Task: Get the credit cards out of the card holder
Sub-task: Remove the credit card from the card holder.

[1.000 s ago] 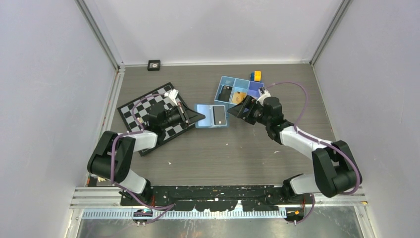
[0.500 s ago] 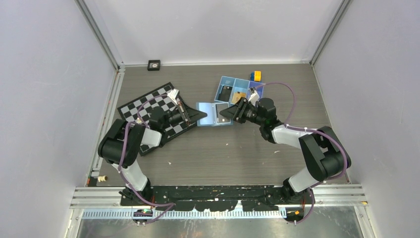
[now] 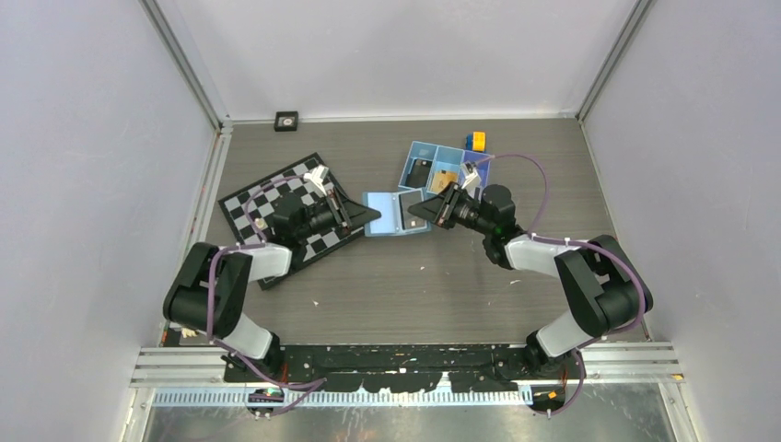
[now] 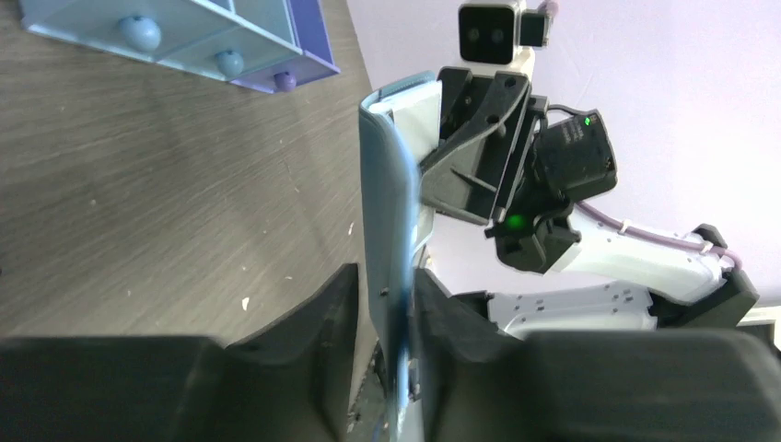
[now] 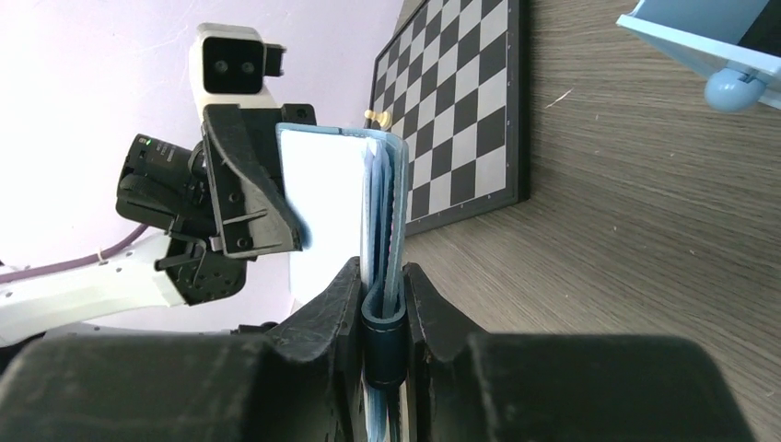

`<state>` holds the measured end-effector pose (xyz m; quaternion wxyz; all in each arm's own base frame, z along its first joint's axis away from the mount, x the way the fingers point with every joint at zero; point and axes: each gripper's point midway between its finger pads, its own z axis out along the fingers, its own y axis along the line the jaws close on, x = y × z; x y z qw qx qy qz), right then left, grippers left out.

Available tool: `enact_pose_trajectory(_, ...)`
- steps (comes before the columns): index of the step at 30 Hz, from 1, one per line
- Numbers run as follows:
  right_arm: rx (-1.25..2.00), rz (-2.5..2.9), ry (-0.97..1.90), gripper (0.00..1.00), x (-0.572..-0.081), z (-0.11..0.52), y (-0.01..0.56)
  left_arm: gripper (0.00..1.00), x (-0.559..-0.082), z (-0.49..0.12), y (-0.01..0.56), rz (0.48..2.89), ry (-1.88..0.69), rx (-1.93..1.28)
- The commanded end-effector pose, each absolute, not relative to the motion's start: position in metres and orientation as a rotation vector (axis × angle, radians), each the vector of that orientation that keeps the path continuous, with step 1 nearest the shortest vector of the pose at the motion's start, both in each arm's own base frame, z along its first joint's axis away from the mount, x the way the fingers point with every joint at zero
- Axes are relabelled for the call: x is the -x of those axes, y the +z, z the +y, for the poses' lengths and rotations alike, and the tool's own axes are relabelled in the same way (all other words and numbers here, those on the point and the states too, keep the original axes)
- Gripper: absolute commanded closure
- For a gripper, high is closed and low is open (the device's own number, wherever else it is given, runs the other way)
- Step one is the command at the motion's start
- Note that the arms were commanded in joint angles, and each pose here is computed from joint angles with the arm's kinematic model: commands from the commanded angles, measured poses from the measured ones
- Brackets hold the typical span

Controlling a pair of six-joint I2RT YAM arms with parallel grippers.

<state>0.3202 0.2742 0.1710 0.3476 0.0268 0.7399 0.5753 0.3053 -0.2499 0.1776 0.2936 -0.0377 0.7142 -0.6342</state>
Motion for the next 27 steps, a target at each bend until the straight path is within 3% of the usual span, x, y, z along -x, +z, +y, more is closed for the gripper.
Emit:
enact_pose_trajectory(1,-0.026,1.839,1.48,0.99,-0.321,0.272,0.193,0.57,-0.313,-0.233,0.173,1.929,-1.53,0.137)
enact_pose_trajectory(3,-0.031,1.845,1.459,0.99,-0.322,0.27,0.193,0.49,-0.312,-0.226,0.177,1.928,-1.453,0.138)
enact_pose_trajectory(10,-0.042,1.86,1.389,0.99,-0.323,0.263,0.192,0.38,-0.305,-0.205,0.192,1.91,-1.237,0.114)
enact_pose_trajectory(15,-0.049,1.857,1.366,0.99,-0.323,0.26,0.192,0.35,-0.304,-0.207,0.188,1.922,-1.245,0.11)
enact_pose_trajectory(22,-0.073,1.882,1.285,1.0,-0.327,0.251,0.187,0.45,-0.295,-0.211,0.214,1.809,-1.289,0.03)
enact_pose_trajectory(27,-0.056,1.877,1.307,1.0,-0.325,0.255,0.188,0.54,-0.27,-0.253,0.235,1.74,-1.396,-0.218)
